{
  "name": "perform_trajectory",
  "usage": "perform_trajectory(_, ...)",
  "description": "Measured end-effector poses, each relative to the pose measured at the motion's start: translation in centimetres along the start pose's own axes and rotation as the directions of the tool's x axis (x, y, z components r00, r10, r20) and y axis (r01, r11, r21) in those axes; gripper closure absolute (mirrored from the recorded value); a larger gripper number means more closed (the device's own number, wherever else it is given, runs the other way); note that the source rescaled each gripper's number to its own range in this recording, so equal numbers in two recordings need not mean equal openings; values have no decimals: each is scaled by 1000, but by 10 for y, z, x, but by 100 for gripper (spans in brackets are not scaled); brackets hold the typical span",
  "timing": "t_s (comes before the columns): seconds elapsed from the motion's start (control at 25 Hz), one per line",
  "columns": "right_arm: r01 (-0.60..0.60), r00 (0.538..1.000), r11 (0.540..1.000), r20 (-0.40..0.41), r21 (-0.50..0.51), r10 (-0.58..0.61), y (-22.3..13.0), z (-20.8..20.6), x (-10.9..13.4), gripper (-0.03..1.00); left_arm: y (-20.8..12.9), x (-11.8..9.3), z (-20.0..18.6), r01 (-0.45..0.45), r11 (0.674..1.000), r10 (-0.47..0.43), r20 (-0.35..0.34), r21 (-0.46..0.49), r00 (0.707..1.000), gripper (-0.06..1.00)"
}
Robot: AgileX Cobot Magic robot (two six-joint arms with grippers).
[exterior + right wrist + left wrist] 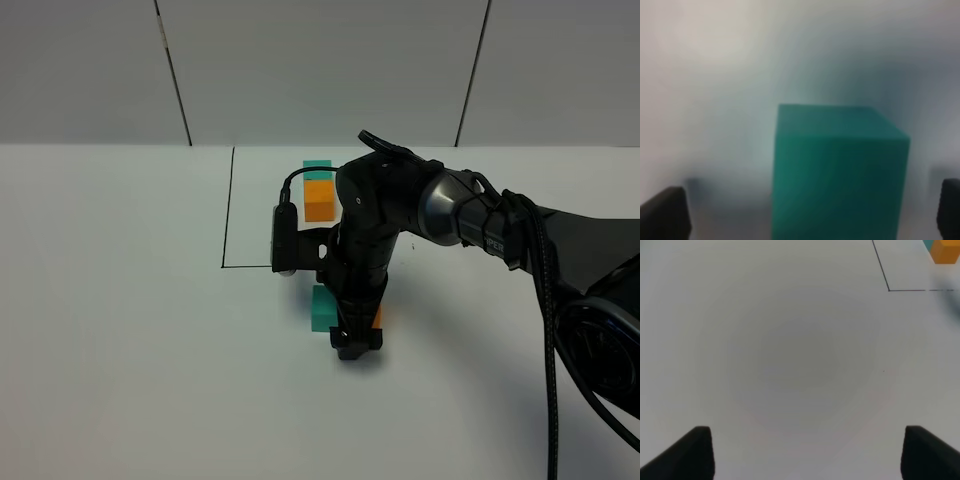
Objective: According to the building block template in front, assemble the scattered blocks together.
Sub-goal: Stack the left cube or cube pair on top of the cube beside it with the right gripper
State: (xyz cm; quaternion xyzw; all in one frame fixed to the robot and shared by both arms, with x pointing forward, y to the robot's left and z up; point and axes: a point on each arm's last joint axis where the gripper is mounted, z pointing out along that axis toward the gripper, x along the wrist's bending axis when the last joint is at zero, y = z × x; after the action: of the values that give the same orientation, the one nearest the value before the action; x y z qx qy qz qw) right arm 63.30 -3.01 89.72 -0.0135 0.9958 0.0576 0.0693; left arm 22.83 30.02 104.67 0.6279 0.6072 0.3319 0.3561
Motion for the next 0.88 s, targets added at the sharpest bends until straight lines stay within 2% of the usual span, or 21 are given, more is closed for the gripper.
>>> perform_trajectory(0.32, -84, 996, 996, -27, 9, 85, -9, 9, -3, 3, 0, 0, 0, -6, 1000, 6, 0, 0, 1000, 25)
perform_trajectory(0.64, -91, 995, 996, -35, 8, 91, -7, 9, -3, 6, 0, 0, 0, -6, 1000, 6, 0, 0, 1000, 25)
perform_trajectory(0.88, -96, 995, 995, -22, -40, 95, 7, 6, -6, 8, 0, 0, 0, -6, 1000, 6, 0, 0, 1000, 25)
